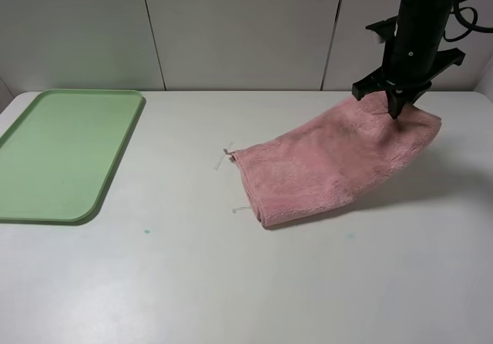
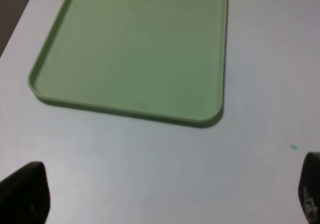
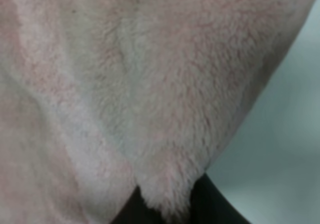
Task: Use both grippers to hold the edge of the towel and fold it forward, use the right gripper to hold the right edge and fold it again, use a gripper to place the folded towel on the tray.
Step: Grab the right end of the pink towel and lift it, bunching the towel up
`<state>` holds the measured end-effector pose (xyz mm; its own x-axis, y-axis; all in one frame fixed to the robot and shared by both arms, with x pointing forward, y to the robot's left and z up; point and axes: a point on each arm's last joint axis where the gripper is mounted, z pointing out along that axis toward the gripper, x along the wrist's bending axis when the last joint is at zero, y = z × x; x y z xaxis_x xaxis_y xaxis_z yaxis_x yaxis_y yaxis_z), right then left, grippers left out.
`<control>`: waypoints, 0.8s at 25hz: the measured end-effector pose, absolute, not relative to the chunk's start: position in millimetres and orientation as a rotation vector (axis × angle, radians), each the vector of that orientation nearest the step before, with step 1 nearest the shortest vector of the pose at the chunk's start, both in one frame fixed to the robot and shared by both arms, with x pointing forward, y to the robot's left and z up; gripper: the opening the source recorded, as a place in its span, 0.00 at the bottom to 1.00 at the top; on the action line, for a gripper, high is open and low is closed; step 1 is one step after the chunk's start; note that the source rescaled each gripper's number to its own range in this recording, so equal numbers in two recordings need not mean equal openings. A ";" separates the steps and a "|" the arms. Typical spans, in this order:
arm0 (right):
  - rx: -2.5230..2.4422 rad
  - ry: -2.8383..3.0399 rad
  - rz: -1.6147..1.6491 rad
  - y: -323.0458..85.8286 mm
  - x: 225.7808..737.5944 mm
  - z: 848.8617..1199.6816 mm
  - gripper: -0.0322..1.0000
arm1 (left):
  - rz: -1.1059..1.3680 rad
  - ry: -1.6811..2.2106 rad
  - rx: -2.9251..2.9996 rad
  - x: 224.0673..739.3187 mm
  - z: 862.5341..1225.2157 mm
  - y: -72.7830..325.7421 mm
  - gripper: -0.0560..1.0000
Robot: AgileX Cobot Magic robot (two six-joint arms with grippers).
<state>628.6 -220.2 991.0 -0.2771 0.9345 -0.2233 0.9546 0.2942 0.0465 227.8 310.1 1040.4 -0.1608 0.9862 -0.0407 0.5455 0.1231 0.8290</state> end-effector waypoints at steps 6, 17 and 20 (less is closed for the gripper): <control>1.713 2.317 -0.081 -219.7 635.3 1015.8 0.09 | 0.911 1.785 1.485 227.8 1040.4 310.1 1.00; 1.684 2.327 -0.051 -219.8 632.2 1027.0 0.09 | 0.911 1.785 1.485 227.8 1040.4 310.1 1.00; 1.698 2.349 -0.042 -217.5 632.6 1022.5 0.09 | 0.911 1.785 1.485 227.8 1040.4 310.1 1.00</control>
